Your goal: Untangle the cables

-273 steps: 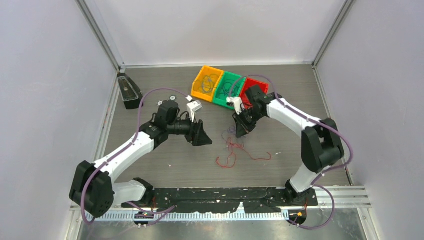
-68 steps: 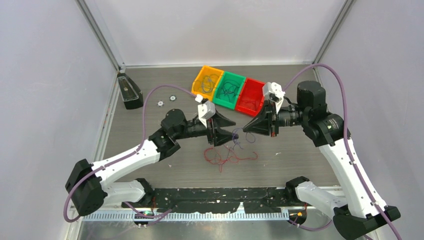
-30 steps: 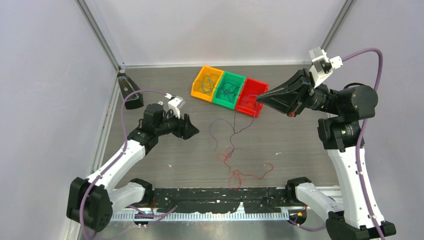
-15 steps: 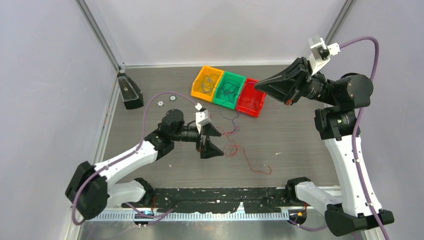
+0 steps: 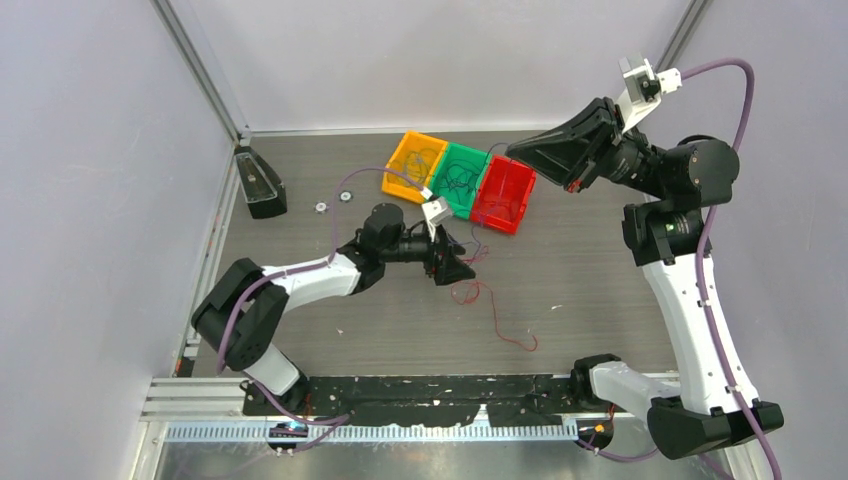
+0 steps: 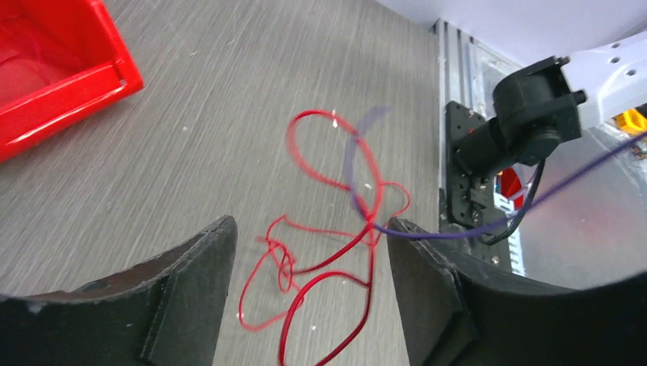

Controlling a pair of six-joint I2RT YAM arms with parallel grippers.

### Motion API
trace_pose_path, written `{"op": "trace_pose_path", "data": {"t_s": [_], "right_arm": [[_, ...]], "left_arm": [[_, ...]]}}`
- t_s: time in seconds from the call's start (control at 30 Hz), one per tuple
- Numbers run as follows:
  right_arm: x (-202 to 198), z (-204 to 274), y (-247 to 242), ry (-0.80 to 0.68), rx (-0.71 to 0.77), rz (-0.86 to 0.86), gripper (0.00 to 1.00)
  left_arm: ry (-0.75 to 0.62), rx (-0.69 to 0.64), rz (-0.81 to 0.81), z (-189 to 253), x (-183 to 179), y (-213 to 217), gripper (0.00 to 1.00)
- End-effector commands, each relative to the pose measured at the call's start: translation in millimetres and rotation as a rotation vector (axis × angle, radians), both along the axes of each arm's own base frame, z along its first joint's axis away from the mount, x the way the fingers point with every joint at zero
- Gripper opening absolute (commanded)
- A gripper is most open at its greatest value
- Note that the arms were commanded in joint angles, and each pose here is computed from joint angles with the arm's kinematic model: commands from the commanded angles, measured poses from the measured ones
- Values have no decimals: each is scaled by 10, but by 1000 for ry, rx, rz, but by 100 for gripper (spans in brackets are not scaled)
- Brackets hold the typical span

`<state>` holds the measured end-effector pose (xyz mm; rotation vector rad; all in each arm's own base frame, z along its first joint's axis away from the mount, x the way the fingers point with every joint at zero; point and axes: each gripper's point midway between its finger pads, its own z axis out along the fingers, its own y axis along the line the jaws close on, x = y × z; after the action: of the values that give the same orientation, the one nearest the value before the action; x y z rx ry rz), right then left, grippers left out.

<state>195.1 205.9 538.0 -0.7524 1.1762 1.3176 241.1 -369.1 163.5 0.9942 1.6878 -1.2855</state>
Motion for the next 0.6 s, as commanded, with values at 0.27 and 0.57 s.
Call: {"op": "trace_pose_path", "data": {"t_s": [0.27,0.57], "right_arm": [[-55,667,-177,-170,81,-114,5],[170,939,-407,-223,85,-237,5]], "left_arm": [[69,-54,74,99,-14,174,0],[209,103,220,-387,-14,1075,0]]}}
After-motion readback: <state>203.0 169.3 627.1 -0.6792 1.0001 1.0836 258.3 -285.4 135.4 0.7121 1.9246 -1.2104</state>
